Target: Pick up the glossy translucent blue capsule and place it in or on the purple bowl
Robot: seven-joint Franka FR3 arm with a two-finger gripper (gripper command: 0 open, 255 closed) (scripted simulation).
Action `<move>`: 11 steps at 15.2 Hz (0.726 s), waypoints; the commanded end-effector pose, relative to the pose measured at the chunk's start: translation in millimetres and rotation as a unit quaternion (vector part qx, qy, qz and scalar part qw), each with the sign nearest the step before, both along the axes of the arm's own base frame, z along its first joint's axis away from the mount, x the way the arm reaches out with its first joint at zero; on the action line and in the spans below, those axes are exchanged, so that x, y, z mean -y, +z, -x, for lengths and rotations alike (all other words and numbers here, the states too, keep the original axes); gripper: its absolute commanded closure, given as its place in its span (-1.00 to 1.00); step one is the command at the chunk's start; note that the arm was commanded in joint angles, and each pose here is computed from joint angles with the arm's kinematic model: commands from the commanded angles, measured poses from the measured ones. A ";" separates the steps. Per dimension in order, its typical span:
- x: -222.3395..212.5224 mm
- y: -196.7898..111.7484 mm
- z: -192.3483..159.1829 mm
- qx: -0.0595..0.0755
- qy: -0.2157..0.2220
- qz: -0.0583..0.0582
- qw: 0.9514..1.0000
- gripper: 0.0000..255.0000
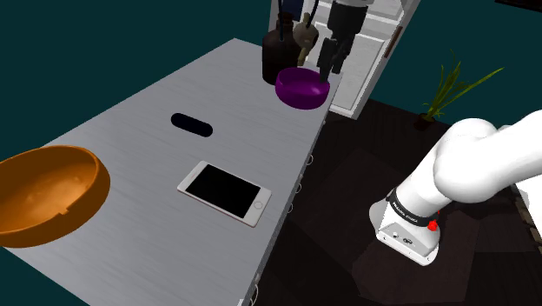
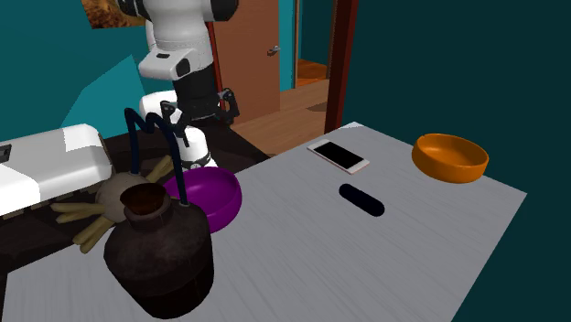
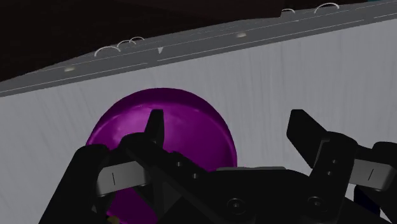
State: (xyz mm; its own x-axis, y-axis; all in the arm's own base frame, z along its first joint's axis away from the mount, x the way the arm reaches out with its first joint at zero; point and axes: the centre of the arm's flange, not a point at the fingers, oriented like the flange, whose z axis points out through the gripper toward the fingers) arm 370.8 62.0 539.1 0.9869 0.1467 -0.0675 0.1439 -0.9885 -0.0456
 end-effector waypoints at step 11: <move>-114.7 -43.1 -85.2 0.014 0.053 -0.032 0.998 -1.00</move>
